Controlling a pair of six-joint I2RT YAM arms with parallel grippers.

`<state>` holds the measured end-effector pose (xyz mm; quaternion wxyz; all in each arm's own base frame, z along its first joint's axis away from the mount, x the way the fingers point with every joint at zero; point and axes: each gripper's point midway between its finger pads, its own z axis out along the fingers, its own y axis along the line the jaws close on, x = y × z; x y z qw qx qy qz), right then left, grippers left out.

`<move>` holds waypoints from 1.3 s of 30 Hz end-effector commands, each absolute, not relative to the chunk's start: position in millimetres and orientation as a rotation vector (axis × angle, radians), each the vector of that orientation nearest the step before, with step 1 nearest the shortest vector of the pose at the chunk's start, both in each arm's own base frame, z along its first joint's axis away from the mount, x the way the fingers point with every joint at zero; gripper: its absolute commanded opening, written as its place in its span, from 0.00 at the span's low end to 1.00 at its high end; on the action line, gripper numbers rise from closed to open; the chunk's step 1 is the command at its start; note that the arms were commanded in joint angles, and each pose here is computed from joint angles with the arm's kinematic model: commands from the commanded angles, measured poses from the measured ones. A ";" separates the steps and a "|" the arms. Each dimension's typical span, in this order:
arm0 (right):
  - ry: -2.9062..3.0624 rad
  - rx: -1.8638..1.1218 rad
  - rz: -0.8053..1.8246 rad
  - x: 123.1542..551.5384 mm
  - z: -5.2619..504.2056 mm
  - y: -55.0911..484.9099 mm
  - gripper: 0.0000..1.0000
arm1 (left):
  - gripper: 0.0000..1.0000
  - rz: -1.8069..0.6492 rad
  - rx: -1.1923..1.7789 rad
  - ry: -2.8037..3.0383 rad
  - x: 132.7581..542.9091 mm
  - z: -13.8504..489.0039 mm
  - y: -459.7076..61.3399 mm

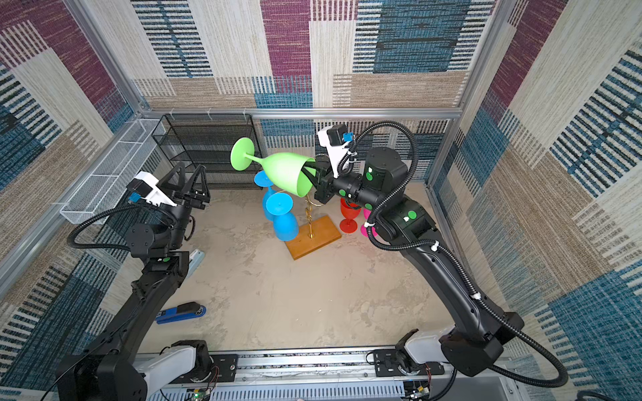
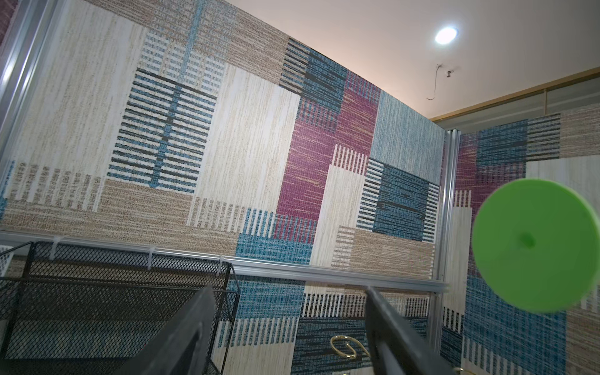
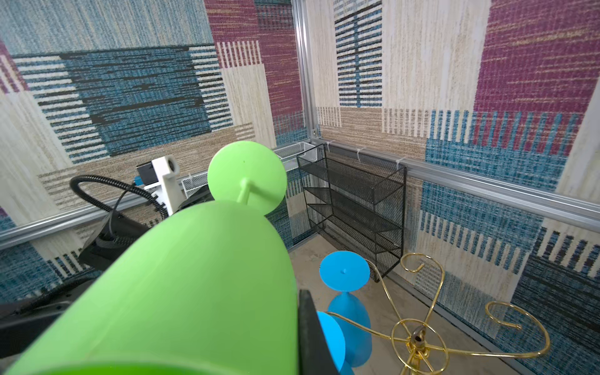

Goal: Take the wine glass off the wine glass rack
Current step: Pick up the wine glass from the wine glass rack, then place the wine glass at the top-right of the table.

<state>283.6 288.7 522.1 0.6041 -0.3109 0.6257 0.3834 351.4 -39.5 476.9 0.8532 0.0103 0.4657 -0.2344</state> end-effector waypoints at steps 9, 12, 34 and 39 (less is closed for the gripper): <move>1.596 -1.030 0.885 228.0 431.8 330.7 0.00 | 0.76 -0.482 -0.120 1.007 358.8 473.0 -0.3; 1.763 -1.061 0.826 226.3 390.1 330.8 0.00 | 0.76 -0.515 -0.147 1.037 362.4 469.0 6.2; 2.729 -0.482 0.341 212.8 207.7 194.0 0.00 | 0.74 -0.389 -0.189 1.095 365.7 421.6 34.8; 2.809 -0.197 0.195 231.6 192.0 135.5 0.00 | 0.74 -0.347 -0.158 1.123 367.9 409.2 33.4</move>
